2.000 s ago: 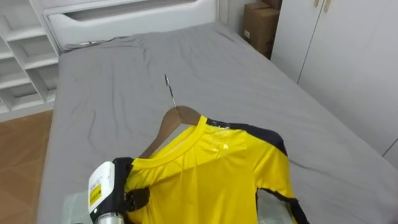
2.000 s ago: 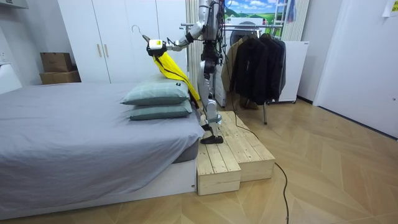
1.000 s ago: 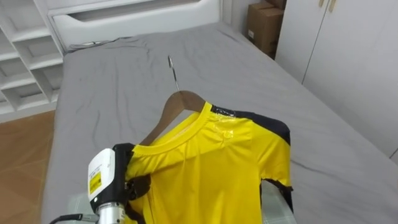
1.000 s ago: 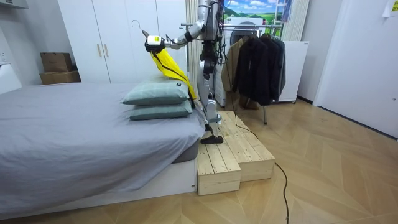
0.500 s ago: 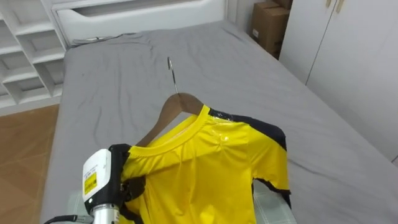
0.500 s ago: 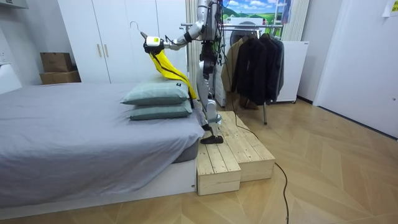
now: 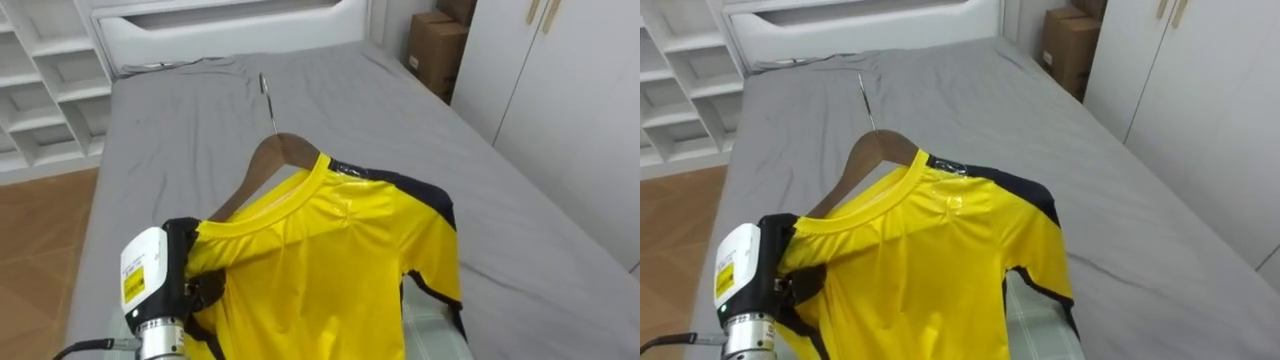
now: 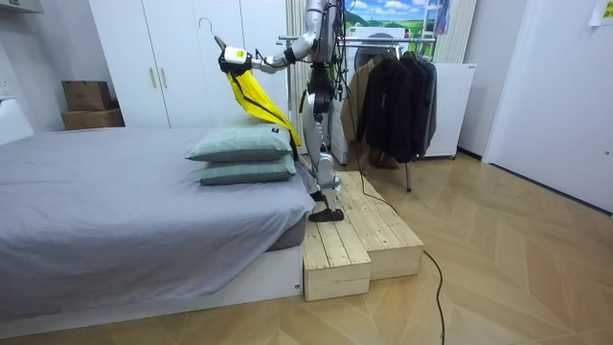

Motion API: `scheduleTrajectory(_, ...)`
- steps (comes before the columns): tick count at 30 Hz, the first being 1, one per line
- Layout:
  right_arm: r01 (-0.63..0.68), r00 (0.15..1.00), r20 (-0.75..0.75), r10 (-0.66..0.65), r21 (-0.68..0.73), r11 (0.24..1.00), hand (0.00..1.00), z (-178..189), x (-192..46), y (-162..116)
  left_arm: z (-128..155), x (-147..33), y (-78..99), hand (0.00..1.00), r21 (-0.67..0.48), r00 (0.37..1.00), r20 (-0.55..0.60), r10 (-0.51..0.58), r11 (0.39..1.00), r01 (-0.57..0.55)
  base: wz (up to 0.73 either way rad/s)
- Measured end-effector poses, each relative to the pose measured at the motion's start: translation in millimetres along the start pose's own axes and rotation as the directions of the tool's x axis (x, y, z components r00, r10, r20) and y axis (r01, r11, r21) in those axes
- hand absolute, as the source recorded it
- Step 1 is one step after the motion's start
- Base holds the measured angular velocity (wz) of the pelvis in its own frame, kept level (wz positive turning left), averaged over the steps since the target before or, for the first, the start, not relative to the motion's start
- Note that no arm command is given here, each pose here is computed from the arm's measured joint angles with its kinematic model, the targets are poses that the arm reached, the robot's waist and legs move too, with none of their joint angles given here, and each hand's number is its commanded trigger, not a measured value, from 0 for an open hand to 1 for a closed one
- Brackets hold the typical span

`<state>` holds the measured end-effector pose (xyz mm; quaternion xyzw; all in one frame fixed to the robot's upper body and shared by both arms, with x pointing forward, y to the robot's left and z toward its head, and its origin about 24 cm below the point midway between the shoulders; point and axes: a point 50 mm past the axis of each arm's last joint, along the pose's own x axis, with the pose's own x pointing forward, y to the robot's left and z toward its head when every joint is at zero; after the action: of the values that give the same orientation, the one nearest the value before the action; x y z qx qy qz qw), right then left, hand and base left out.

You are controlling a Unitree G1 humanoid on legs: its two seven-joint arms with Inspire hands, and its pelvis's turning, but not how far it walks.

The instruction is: Hang clothes

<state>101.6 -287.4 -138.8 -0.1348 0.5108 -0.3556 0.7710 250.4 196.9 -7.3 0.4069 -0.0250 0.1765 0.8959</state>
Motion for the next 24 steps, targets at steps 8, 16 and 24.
scheduleTrajectory(8, 0.108, 0.966, 0.239, -0.098, -0.028, 0.994, 0.00, 45.5, -3.6, -3.2, 1.3, 0.3, 1.9, 1.00, 0.014, 1.000, 0.007, -0.006, 1.000, 0.006, -0.01)
scheduleTrajectory(16, 0.203, 0.824, 0.551, -0.133, -0.068, 0.977, 0.00, 98.8, -24.5, -0.9, 8.7, 3.6, 3.5, 1.00, 0.007, 1.000, 0.012, -0.019, 1.000, 0.019, 0.06)
scheduleTrajectory(24, 0.298, 0.546, 0.836, -0.057, -0.129, 0.946, 0.00, 135.3, -68.7, 9.9, 13.5, 2.6, 0.2, 1.00, -0.010, 1.000, -0.003, -0.030, 1.000, 0.030, 0.00)
